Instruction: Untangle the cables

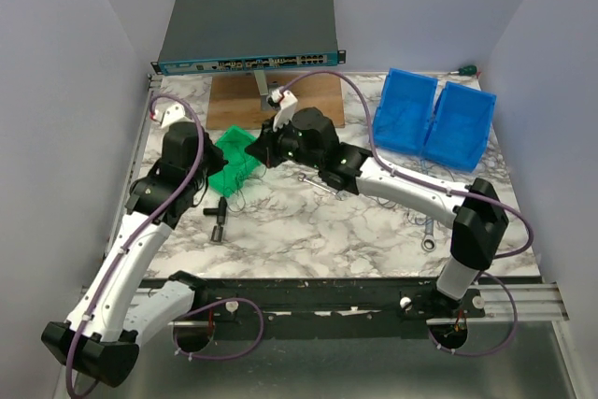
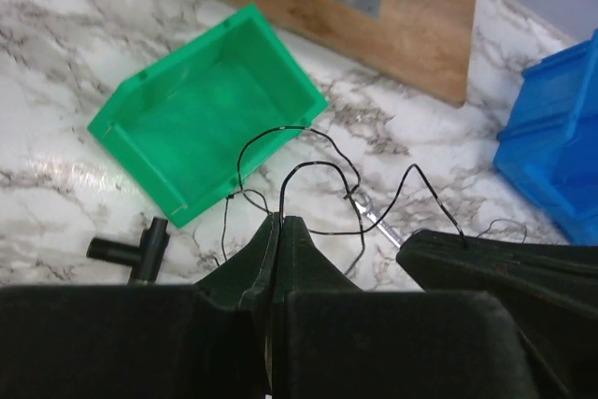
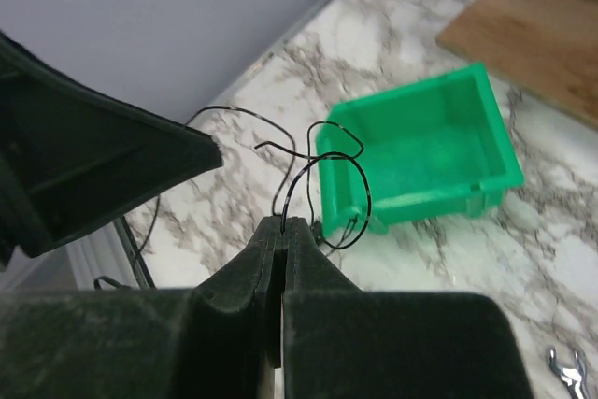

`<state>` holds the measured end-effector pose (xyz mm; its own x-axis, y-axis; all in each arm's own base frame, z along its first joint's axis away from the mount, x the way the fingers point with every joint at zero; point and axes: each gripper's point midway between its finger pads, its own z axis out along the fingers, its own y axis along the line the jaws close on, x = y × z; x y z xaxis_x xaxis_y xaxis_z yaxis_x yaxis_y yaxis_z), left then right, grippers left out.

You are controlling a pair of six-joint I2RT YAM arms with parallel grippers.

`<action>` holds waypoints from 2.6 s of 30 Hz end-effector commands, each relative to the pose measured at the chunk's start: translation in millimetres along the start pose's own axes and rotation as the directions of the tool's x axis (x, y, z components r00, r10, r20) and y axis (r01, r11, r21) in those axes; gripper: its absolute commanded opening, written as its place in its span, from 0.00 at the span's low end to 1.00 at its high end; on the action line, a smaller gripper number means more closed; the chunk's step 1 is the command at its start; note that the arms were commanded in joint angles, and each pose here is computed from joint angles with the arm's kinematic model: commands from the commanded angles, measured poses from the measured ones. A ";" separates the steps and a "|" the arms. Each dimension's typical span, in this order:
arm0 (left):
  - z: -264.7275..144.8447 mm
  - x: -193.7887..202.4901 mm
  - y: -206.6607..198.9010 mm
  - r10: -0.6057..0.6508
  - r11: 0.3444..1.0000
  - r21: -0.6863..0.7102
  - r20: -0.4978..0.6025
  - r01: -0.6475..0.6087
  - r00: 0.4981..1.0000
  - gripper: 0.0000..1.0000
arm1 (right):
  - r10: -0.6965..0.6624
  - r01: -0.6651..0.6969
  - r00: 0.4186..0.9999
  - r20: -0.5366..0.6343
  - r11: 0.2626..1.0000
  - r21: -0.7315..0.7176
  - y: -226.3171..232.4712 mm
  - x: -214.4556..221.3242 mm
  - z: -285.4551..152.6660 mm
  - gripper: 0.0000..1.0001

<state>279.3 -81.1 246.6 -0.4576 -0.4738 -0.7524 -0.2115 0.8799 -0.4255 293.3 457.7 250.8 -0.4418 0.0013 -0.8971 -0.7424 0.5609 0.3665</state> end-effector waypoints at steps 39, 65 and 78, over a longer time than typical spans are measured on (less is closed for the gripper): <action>191.4 -25.0 52.7 -0.029 0.982 -0.188 -0.134 0.003 0.991 0.00 | 0.040 -0.047 0.998 0.042 0.983 0.178 -60.6 42.3 163.9 0.01; 212.2 4.6 72.0 0.018 0.971 -0.233 -0.167 -0.058 0.986 0.00 | 0.150 -0.140 0.988 -0.027 0.964 0.226 -99.0 84.6 170.2 0.01; 180.2 2.1 59.0 0.005 0.981 -0.190 -0.144 -0.032 0.990 0.00 | 0.119 -0.113 0.993 -0.011 0.966 0.232 -87.7 58.5 144.6 0.42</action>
<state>433.1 -31.9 111.0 -0.5920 -0.4658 -0.6577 -0.3798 0.8810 -0.2821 416.9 534.2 100.0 -0.5481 0.0727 -0.8333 -0.5281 0.7425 0.4121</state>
